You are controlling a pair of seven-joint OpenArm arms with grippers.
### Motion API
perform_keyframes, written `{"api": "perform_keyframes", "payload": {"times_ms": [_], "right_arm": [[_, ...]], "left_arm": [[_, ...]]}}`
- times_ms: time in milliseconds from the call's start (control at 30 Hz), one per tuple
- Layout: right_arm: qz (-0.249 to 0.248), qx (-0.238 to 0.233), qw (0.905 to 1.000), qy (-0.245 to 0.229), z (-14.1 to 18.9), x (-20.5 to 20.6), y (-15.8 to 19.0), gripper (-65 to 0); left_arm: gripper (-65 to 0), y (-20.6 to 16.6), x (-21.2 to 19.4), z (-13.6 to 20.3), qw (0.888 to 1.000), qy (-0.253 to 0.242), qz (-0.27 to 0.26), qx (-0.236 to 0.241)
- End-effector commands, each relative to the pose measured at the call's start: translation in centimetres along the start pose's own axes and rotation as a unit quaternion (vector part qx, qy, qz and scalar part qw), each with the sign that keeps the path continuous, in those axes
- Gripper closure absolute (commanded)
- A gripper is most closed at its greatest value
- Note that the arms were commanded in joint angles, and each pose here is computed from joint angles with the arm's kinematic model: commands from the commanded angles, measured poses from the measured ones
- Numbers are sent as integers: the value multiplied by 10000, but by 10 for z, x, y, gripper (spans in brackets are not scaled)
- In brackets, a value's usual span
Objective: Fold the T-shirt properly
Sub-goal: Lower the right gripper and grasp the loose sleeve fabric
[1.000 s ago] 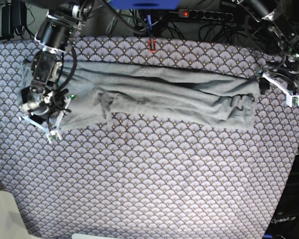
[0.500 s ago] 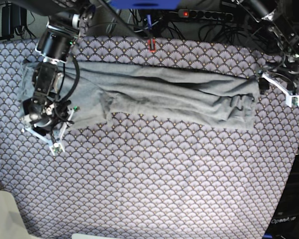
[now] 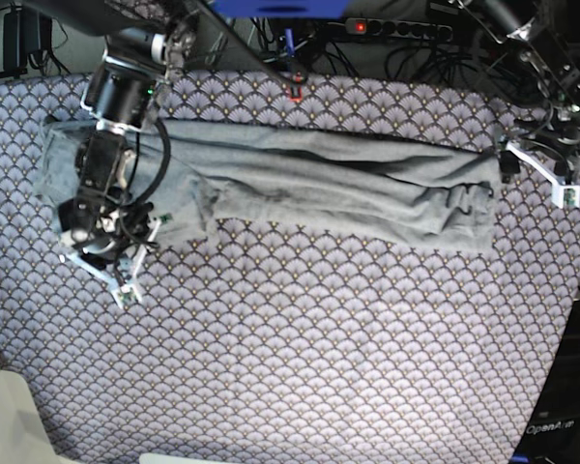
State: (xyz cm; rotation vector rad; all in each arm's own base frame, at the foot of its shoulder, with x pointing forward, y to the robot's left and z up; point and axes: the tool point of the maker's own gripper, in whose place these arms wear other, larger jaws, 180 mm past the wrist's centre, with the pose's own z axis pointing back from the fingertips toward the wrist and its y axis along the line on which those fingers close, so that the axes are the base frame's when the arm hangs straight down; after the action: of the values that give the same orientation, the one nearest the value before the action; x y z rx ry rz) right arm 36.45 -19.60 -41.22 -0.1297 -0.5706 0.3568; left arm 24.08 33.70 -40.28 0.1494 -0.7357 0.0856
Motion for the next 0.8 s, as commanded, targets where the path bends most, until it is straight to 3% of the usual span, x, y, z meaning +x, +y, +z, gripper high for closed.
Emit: {"api": "perform_keyframes", "payload": {"times_ms": [0, 333, 767], "right_arm": [[-46, -67, 9997, -216, 2, 18, -8, -315], [-78, -116, 9998, -122, -2, 14, -24, -315], [-94, -12, 9999, 75, -7, -7, -14, -300]], "left_arm": [[-619, 7, 16, 3, 9997, -251, -33, 74], [-619, 7, 16, 3, 9997, -251, -33, 74], [-619, 6, 19, 2, 9996, -281, -38, 62]]}}
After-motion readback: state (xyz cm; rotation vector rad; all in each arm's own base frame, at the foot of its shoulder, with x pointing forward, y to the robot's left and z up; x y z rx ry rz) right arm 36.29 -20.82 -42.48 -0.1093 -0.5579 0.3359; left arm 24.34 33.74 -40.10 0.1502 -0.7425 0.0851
